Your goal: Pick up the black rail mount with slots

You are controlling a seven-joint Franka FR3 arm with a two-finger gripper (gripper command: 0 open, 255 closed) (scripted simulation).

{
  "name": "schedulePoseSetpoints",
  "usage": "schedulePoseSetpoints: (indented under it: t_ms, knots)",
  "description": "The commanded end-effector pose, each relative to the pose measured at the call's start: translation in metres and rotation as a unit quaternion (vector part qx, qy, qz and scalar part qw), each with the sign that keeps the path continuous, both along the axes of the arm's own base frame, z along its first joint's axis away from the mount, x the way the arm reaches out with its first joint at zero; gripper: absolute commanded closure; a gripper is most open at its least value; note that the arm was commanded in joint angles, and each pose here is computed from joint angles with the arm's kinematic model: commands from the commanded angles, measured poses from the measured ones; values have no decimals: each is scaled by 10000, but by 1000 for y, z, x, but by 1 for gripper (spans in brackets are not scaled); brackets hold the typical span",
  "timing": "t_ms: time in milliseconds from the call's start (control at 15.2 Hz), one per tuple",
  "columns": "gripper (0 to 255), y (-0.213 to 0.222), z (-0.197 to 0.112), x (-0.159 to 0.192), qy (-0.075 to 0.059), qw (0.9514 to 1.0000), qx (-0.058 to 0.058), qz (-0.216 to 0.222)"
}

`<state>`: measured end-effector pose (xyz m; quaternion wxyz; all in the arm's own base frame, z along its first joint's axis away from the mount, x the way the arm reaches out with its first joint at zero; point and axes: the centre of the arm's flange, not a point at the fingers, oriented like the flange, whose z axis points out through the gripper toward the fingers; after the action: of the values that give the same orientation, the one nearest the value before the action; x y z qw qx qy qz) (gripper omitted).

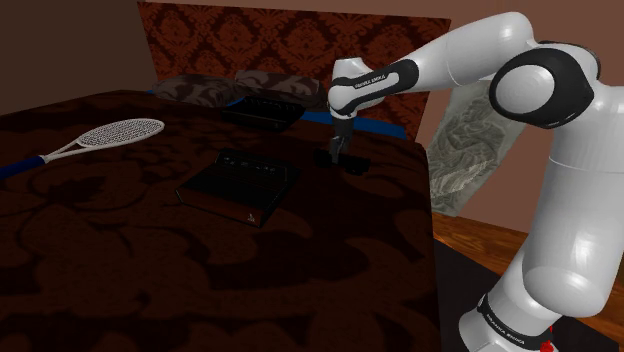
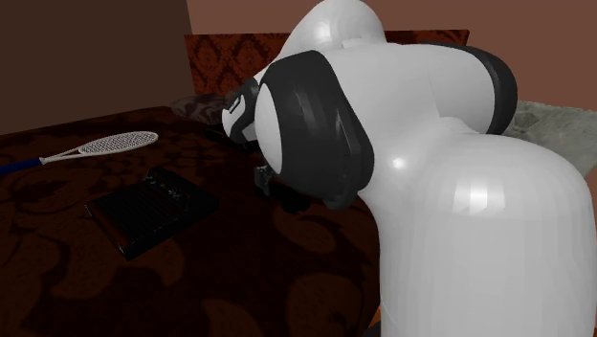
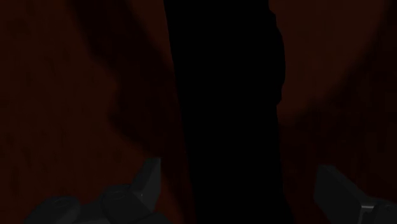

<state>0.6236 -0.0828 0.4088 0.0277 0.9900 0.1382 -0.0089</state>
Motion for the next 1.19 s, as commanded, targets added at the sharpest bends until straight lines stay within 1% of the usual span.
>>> schedulePoseSetpoints:
  t_ms: [0,66,132,726,1122]
  knots:
    - [0,0,-6,1,-3,10000,0,0]
    - [0,0,-6,1,-3,10000,0,0]
    - [255,0,-6,2,-3,10000,0,0]
    - [255,0,-6,1,-3,10000,0,0]
    - [255,0,25,1,-3,10000,0,0]
